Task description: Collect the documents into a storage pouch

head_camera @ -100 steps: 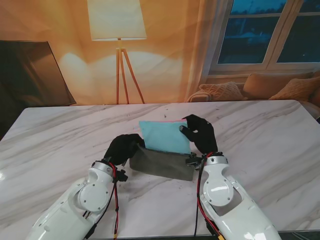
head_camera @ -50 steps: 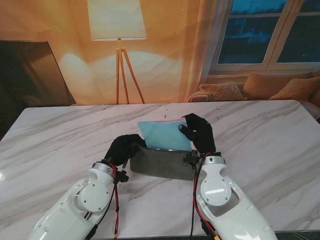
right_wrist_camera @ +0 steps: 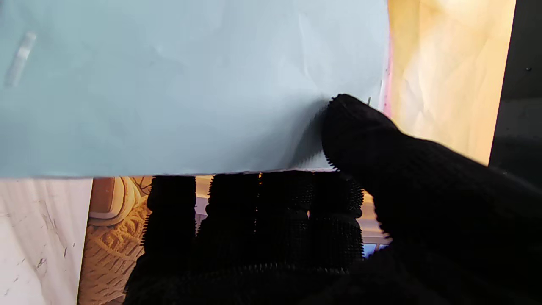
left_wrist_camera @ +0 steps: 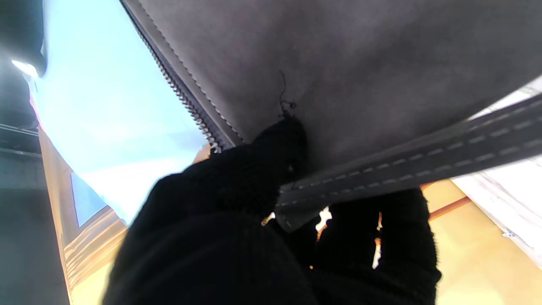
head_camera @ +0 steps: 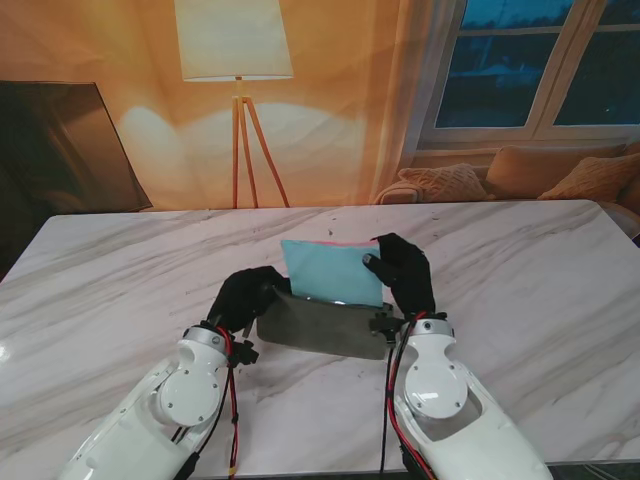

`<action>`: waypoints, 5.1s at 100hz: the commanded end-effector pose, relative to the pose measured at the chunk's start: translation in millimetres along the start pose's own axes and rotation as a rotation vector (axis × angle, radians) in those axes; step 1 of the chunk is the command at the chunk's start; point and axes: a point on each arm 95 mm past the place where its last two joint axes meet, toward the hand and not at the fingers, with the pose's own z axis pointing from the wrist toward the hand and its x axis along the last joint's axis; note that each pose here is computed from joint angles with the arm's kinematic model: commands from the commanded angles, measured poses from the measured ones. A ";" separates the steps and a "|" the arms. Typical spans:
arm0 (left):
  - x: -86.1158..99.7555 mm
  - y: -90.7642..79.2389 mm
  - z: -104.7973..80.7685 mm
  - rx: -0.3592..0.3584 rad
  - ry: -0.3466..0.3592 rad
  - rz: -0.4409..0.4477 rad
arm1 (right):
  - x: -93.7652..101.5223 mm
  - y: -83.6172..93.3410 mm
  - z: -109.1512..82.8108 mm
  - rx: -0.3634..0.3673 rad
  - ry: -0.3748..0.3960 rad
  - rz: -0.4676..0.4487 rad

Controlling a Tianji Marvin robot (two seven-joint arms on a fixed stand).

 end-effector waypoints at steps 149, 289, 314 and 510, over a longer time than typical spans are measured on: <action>6.3 -0.8 0.5 0.023 -0.015 -0.076 | -11.5 -0.7 -7.3 0.059 -0.087 -0.001; 0.1 -2.7 0.7 -0.005 0.023 0.016 | -20.7 24.6 -3.7 0.216 0.082 -0.317; -0.9 -2.2 0.8 -0.017 0.022 0.027 | -5.1 32.9 9.8 0.265 0.116 -0.380; 0.3 -2.0 12.2 -0.033 0.016 0.072 | 33.9 -5.6 55.4 0.549 0.091 -0.694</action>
